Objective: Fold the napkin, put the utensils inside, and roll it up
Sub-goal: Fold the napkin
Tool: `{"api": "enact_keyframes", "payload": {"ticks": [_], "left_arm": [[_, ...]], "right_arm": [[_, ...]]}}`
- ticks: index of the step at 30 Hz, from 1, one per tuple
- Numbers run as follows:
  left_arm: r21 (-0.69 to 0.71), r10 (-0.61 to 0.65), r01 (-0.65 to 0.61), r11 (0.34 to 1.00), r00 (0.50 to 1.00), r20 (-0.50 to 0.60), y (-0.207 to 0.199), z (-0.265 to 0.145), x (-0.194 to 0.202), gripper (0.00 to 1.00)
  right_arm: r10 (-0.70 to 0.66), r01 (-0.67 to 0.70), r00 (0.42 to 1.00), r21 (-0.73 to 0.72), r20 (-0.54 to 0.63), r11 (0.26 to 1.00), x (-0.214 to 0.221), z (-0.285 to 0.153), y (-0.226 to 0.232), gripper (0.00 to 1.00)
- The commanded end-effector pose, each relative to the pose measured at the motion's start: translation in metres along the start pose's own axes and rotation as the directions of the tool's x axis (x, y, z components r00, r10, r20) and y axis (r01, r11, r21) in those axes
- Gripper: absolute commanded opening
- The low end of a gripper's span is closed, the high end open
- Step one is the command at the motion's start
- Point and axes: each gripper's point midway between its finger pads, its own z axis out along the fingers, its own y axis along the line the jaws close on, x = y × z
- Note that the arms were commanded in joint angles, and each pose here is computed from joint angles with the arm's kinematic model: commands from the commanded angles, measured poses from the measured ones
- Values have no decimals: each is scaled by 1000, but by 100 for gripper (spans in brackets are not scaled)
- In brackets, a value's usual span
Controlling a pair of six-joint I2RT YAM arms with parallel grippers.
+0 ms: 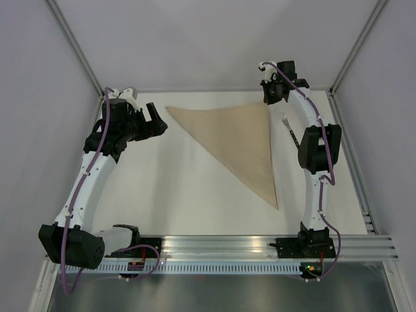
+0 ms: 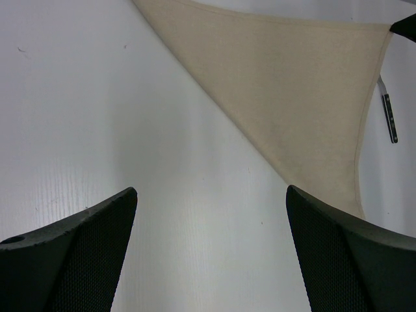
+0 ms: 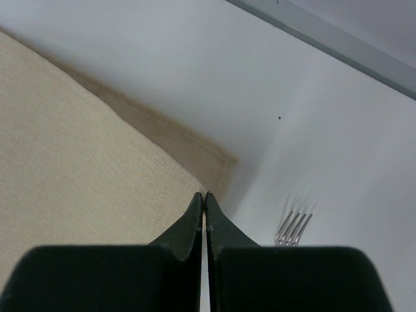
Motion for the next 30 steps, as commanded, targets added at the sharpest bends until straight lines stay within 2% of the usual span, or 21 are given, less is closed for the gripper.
{"api": "enact_keyframes", "payload": {"ticks": [1,13,15,16,17,18,20,22,24,26,27,28,30], "left_arm": [[-2,33,-33,999,999,22,1,2,-6,99],[-5,38,-38,999,999,18,3,2,-5,99],[-7,37,-37,999,999,14,3,3,-3,99],[-4,37,-37,999,999,11,3,2,-3,99],[-3,37,-37,999,999,14,3,1,-3,99],[3,38,-38,999,999,13,1,1,-3,99],[7,35,-35,999,999,15,0,-1,-3,99],[20,33,-34,999,999,27,-3,-6,-5,99],[36,21,-22,999,999,37,-7,-11,-7,99],[67,6,-8,998,999,31,-13,-14,-5,99],[72,2,-5,997,999,36,-14,-15,-5,99],[81,0,-4,997,999,46,-16,-19,-5,99],[100,-15,10,995,999,49,-18,-18,-1,99]], "right_arm": [[2,-5,999,60,44,998,-20,-9,-15,0],[10,-9,1000,84,-6,996,0,12,-22,2],[12,-11,1000,102,-9,995,2,15,-26,16],[15,-15,1000,113,-2,994,1,17,-29,38],[20,-19,1000,138,-3,990,2,17,-35,48],[22,-23,1000,156,7,988,-2,15,-43,63],[30,-33,999,178,21,983,-8,12,-52,73],[53,-57,998,192,29,980,-13,2,-68,78],[56,-59,998,152,24,987,-11,-7,-69,78],[54,-52,998,120,-17,991,9,-19,-68,73],[65,-63,998,140,-4,988,13,-42,-86,70],[75,-67,995,121,-67,990,44,-36,-81,63],[61,-50,994,120,-87,991,61,-49,-82,55]]}}
